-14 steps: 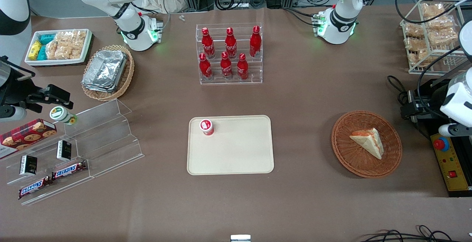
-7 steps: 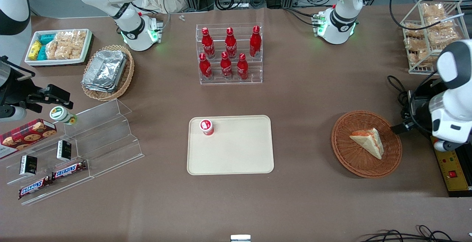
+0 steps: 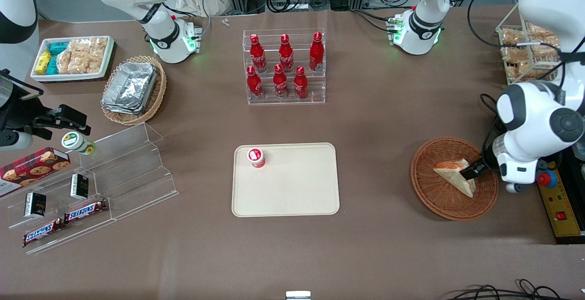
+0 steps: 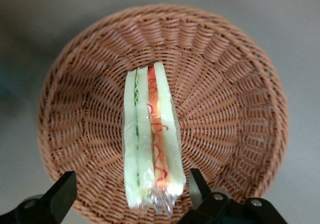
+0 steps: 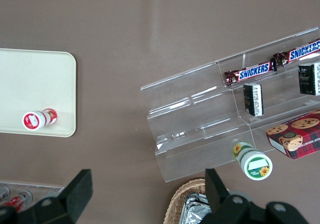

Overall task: Place sandwich from basket to tray
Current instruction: 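Lower the left gripper and close it on the triangular sandwich, then lift the sandwich and carry it with the left gripper over the cream tray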

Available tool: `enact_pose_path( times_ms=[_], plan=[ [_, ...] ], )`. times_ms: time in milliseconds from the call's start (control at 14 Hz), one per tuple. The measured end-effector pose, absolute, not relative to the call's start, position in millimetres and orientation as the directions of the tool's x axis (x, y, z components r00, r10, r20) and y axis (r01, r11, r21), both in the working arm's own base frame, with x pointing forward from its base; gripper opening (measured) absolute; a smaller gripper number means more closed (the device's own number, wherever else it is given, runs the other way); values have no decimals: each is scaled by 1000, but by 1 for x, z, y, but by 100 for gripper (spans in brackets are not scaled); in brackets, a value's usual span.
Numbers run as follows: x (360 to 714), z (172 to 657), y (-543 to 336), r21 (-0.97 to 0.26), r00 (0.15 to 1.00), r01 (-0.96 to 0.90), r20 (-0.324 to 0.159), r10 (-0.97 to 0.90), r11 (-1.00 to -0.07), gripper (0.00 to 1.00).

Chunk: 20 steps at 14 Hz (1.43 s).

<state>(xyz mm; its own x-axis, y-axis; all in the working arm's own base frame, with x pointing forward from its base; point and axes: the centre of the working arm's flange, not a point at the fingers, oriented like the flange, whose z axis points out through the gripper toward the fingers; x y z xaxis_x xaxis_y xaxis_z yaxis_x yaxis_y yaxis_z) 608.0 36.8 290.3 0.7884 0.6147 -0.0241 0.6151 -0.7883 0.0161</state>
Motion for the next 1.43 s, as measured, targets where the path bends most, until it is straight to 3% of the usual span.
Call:
enact_pose_path(
  times_ms=[571, 714, 1071, 1286, 1429],
  plan=[
    [608, 253, 38, 9, 779, 626, -55, 624, -780, 100],
    [608, 243, 38, 9, 766, 642, -59, 641, -766, 95],
    [616, 250, 35, 24, 709, 706, -38, 705, -708, 44],
    [628, 286, 35, 17, 702, 712, -34, 712, -702, 36],
    [640, 343, 29, -14, 709, 703, -62, 702, -711, 26]
  ],
)
